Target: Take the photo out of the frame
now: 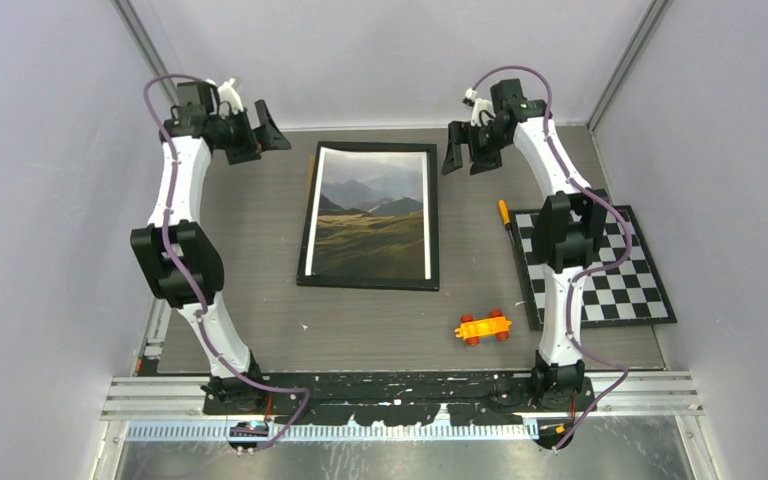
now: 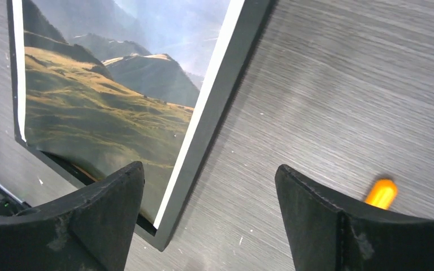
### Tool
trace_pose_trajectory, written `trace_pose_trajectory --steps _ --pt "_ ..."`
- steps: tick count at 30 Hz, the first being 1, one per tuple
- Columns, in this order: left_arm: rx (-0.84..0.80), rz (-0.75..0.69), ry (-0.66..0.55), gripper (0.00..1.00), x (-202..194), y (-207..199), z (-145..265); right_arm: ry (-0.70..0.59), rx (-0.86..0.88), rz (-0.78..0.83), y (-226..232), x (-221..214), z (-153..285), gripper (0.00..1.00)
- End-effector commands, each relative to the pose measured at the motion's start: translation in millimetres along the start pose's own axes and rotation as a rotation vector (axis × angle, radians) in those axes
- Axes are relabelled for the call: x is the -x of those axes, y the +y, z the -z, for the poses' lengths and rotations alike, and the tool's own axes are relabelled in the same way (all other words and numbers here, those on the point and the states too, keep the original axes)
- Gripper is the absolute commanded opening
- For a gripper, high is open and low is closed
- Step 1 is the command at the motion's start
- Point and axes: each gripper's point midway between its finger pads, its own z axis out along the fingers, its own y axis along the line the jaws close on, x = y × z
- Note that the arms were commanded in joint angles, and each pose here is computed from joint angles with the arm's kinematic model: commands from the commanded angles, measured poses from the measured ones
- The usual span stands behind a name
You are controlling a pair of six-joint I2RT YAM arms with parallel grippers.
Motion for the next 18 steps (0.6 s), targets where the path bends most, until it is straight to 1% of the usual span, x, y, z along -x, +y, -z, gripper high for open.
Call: trace_pose_trajectory --steps 1,3,5,8,9,12,16,18 --pt "0.039 -0.046 -0.065 1.0 31 18 33 -0.201 -0.072 0.052 4 44 65 0.95" --pt "0.053 -0.011 -0.093 1.0 42 30 46 -0.254 -0.101 0.051 -4 52 82 0.99" --pt "0.077 0.028 -0.114 1.0 50 49 62 -0.293 -0.129 0.021 -14 53 99 1.0" --pt "0.087 0.102 -0.101 1.0 47 75 75 -0.291 -0.175 -0.027 -35 43 108 1.0" --pt "0.089 0.134 -0.095 1.0 44 82 78 -0.295 -0.2 -0.064 -52 38 116 0.99" --pt "0.119 0.203 -0.065 1.0 29 102 84 -0.274 -0.233 -0.139 -81 15 126 1.0" --pt "0.206 0.226 0.024 1.0 -9 124 79 -0.224 -0.275 -0.245 -126 -26 130 1.0" --pt "0.225 0.235 0.068 1.0 -29 129 76 -0.189 -0.301 -0.298 -147 -48 128 0.99"
